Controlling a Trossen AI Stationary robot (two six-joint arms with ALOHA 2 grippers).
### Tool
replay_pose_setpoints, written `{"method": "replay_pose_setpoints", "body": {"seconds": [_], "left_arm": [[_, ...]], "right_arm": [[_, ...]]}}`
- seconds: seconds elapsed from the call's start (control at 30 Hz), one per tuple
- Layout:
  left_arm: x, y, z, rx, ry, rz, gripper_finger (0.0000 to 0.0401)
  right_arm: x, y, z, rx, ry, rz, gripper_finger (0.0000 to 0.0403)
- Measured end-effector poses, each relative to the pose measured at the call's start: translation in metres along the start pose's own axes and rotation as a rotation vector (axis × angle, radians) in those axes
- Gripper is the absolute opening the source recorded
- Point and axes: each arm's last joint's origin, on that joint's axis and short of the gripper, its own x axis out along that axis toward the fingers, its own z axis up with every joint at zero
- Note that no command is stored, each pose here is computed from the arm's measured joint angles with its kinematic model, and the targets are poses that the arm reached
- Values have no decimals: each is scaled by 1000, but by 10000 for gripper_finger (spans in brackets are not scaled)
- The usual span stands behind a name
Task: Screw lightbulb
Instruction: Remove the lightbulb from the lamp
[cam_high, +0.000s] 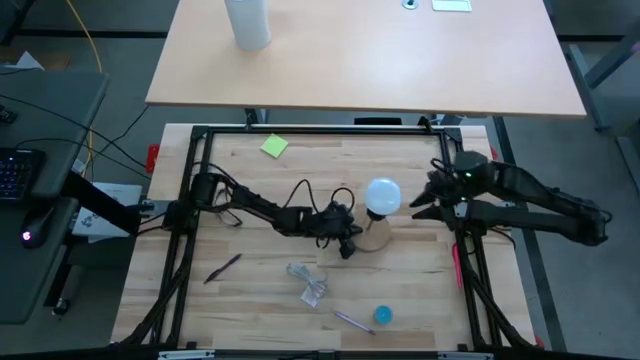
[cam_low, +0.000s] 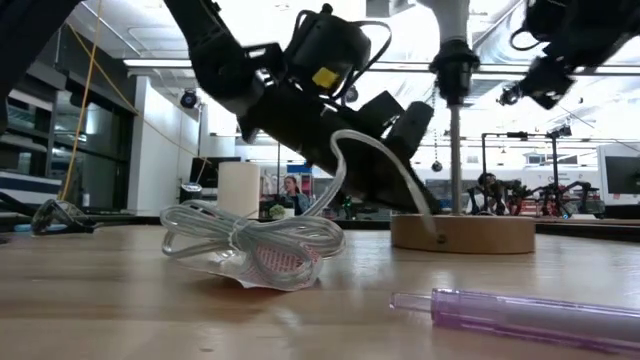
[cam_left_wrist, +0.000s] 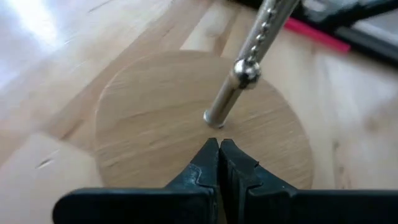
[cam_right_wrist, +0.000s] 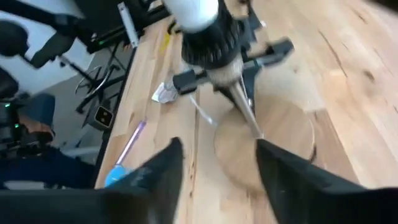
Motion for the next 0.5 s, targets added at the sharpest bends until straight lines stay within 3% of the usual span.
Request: {"method": "replay_pose_setpoints", "body": {"seconds": [0.2,0.33,0.5], "left_arm": [[-27,-2,22,62,97,47,0],[-43,-8,38,56,94,22,0],[-79,-17,55,36,175,44,0]], "right_arm": [[-22,15,-14,98,-74,-50,23],[-30,21,-13,182,-170,-32,6],[-35,32,-1,165,-298,95,1]]}}
